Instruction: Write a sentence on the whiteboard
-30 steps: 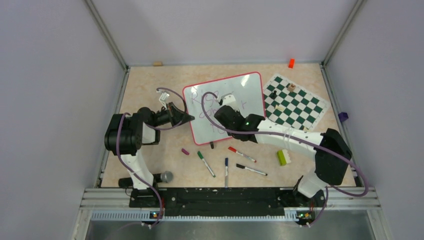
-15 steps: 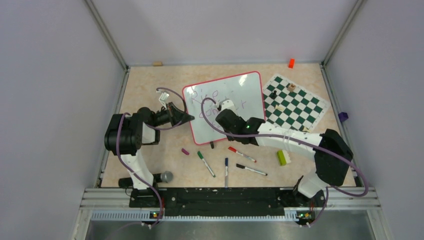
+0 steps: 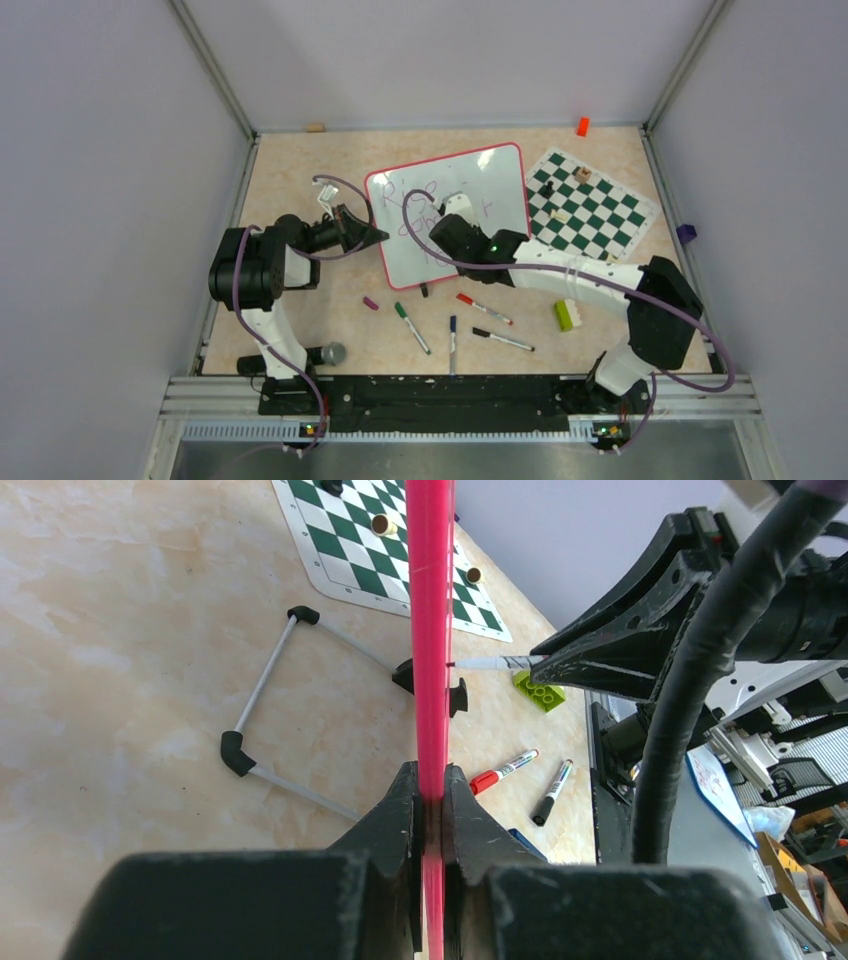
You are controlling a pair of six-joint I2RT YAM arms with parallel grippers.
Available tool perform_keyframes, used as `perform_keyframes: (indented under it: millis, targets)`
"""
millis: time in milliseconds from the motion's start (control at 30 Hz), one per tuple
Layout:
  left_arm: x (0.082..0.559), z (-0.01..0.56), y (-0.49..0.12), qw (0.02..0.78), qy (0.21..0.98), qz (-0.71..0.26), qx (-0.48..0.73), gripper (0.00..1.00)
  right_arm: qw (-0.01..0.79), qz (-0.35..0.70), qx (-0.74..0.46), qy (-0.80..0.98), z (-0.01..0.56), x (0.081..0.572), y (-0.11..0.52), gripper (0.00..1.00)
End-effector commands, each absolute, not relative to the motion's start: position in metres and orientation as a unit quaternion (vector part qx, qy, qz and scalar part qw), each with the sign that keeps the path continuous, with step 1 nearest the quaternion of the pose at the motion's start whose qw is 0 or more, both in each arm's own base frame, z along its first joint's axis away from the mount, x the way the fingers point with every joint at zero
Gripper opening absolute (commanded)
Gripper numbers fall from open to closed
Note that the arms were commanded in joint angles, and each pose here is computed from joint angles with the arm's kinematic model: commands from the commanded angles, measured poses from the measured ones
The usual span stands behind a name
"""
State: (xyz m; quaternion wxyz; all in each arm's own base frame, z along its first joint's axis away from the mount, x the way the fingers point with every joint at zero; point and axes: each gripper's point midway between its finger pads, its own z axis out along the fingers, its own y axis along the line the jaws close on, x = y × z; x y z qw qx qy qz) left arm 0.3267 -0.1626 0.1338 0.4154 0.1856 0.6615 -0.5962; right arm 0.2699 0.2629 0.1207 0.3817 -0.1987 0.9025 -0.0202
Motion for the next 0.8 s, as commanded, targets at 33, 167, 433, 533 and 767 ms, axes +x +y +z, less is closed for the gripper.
perform_keyframes:
  millis: [33, 167, 433, 533, 767]
  targets:
    - [0.325, 0.143, -0.161, 0.451, 0.635, -0.579, 0.239, 0.0, 0.438, -0.013, -0.164, 0.884, 0.156, 0.303, 0.277, 0.0]
    - [0.325, 0.144, -0.161, 0.451, 0.635, -0.579, 0.239, 0.0, 0.434, -0.013, -0.166, 0.886, 0.152, 0.3, 0.275, 0.0]
    - [0.325, 0.144, -0.162, 0.452, 0.635, -0.579, 0.24, 0.0, 0.402, -0.028, -0.167, 0.9, 0.124, 0.279, 0.251, 0.0]
    - [0.325, 0.144, -0.161, 0.452, 0.635, -0.579, 0.239, 0.0, 0.4, -0.028, -0.165, 0.901, 0.123, 0.276, 0.247, 0.0]
    - [0.325, 0.144, -0.162, 0.451, 0.635, -0.579, 0.24, 0.0, 0.428, 0.001, -0.155, 0.89, 0.16, 0.28, 0.253, 0.0]
